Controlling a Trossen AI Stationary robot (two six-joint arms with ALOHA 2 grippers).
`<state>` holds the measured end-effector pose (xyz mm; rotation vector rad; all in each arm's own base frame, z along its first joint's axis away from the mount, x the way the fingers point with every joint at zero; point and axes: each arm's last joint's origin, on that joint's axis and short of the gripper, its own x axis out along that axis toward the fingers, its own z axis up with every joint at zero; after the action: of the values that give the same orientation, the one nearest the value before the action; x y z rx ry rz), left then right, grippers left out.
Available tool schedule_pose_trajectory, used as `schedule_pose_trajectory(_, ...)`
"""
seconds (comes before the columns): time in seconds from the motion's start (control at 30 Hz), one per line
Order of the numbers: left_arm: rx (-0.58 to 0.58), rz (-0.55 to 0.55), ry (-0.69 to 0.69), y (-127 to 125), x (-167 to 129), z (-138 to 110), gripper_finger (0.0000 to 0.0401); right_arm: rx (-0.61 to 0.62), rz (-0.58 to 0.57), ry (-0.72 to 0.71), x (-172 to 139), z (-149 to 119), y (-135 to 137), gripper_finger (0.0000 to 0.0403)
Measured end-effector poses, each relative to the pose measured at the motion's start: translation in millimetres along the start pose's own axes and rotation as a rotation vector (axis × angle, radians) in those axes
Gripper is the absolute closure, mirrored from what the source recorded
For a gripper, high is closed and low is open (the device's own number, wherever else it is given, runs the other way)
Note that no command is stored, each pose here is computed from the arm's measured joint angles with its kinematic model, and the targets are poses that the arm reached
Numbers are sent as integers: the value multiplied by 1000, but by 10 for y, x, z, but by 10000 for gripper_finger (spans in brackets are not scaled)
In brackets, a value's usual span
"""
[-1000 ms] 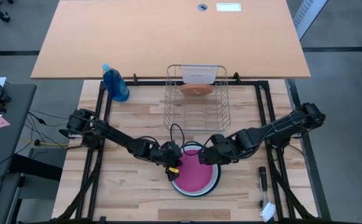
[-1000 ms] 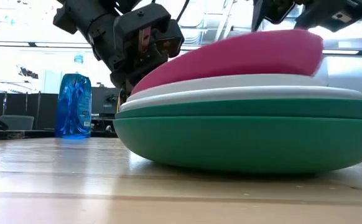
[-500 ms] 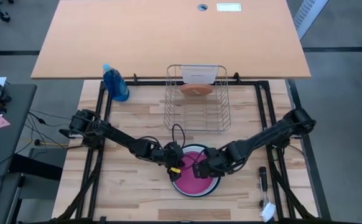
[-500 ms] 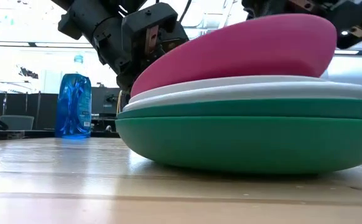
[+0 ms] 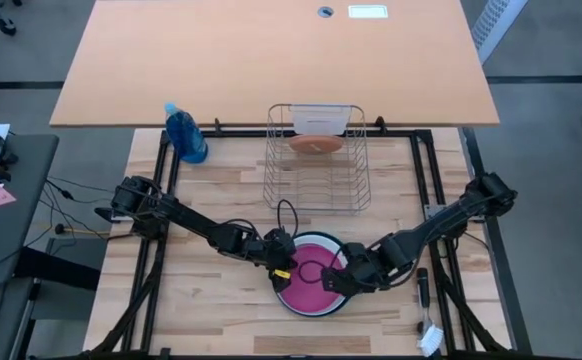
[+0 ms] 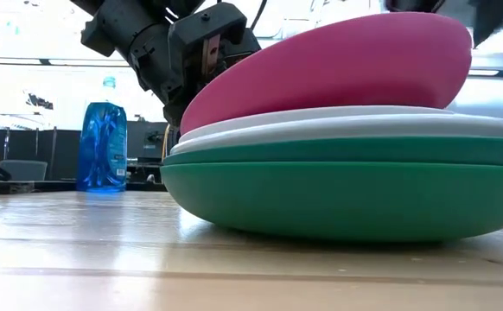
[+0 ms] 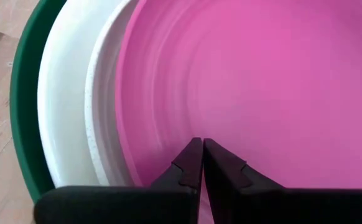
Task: Sort dishes
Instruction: Put the pink plate in the dish rack
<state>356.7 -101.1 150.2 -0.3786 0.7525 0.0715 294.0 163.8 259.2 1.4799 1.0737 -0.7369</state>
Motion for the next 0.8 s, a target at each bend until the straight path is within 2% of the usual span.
schedule_pose_trajectory(0.17,1,0,0,0,0,0,391,5,-44,-11,42,-84,-63,177)
schedule_pose_trajectory(0.53,-2,1,2,1,0,-2,391,-22,-55,-42,513,-93,1,184)
schedule_pose_trajectory(0.63,-4,1,2,2,1,-3,391,-23,-52,-40,527,-98,4,205)
schedule_pose_trajectory(0.8,-6,2,3,3,1,-5,391,-24,-51,-41,510,-96,4,267)
